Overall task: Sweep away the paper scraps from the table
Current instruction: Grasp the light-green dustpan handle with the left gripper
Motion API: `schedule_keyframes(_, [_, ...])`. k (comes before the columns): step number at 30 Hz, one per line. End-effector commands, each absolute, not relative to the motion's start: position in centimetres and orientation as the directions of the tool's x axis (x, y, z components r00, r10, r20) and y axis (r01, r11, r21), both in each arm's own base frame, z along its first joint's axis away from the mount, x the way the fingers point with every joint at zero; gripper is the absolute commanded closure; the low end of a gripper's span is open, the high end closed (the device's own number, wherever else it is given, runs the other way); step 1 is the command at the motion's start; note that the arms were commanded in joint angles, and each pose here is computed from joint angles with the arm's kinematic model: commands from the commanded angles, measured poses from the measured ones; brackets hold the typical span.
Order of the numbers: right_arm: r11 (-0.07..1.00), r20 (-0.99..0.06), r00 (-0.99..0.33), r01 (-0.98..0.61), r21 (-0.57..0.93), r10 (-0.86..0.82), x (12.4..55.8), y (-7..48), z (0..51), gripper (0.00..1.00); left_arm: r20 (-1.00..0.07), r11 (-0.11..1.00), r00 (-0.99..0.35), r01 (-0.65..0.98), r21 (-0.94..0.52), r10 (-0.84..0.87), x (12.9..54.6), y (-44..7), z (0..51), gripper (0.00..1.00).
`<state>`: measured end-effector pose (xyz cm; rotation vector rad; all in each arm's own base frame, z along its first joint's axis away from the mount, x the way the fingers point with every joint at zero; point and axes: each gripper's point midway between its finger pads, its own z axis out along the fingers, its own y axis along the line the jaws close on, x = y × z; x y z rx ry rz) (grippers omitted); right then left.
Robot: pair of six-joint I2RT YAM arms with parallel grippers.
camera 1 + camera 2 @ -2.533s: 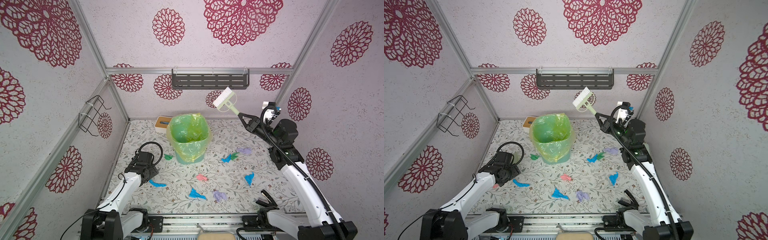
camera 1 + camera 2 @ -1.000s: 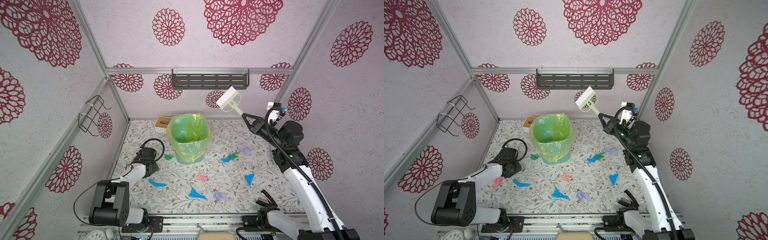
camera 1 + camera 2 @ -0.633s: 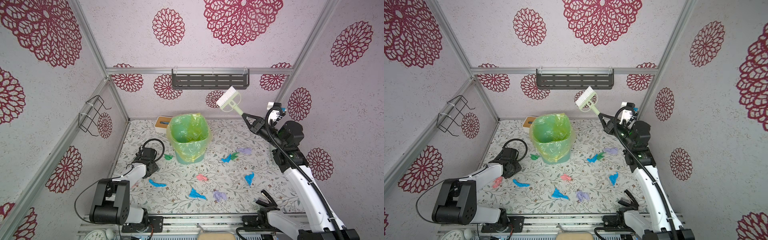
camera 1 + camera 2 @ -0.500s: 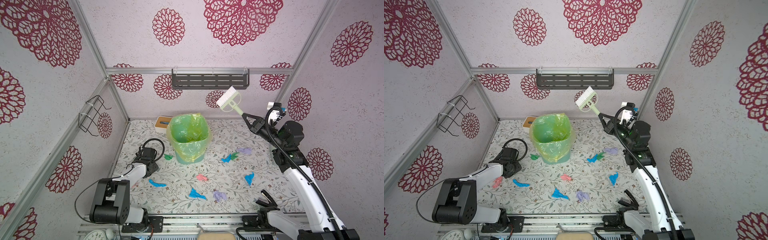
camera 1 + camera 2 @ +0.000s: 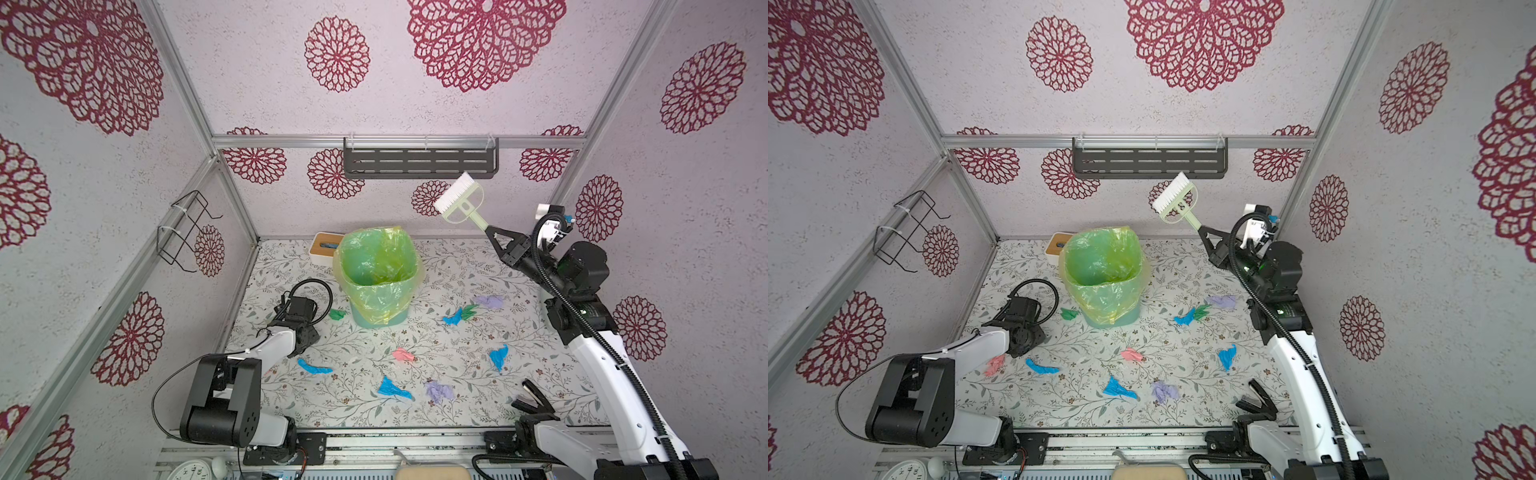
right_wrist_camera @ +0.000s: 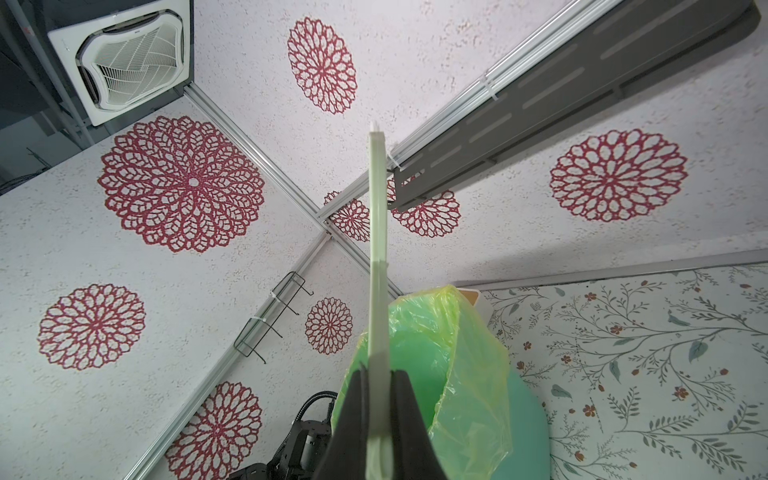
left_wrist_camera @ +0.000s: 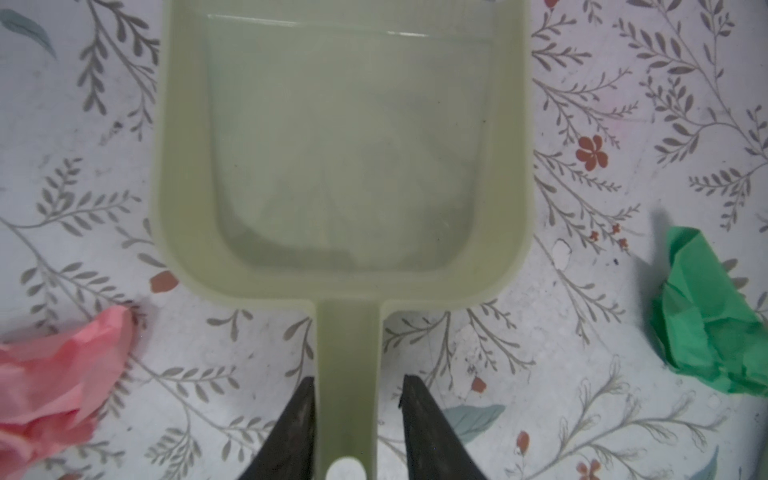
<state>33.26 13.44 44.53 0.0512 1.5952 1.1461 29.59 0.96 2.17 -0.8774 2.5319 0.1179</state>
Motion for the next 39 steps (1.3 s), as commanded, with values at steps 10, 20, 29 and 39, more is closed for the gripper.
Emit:
schedule_keyframes(10, [0.519,-0.761,-0.323,-0.578,0.629,0.563,31.99,13.41,47.23,1.0,-0.427,0.779,-0.693,-0.625,-0.046,-0.581,28.82,0.66,1.88,0.65])
schedule_keyframes(20, [0.515,-0.76,-0.322,-0.581,0.63,0.565,32.07,13.43,47.45,1.0,-0.454,0.783,-0.687,-0.621,-0.038,-0.568,29.35,0.94,2.04,0.68])
schedule_keyframes(29, [0.515,-0.756,-0.326,-0.575,0.635,0.568,32.07,13.38,47.18,1.0,-0.462,0.786,-0.686,-0.617,-0.041,-0.562,29.4,0.98,2.07,0.72])
schedule_keyframes(39, [0.516,-0.755,-0.326,-0.574,0.636,0.569,31.82,13.35,47.09,1.0,-0.463,0.786,-0.686,-0.617,-0.041,-0.562,29.37,0.95,2.08,0.81])
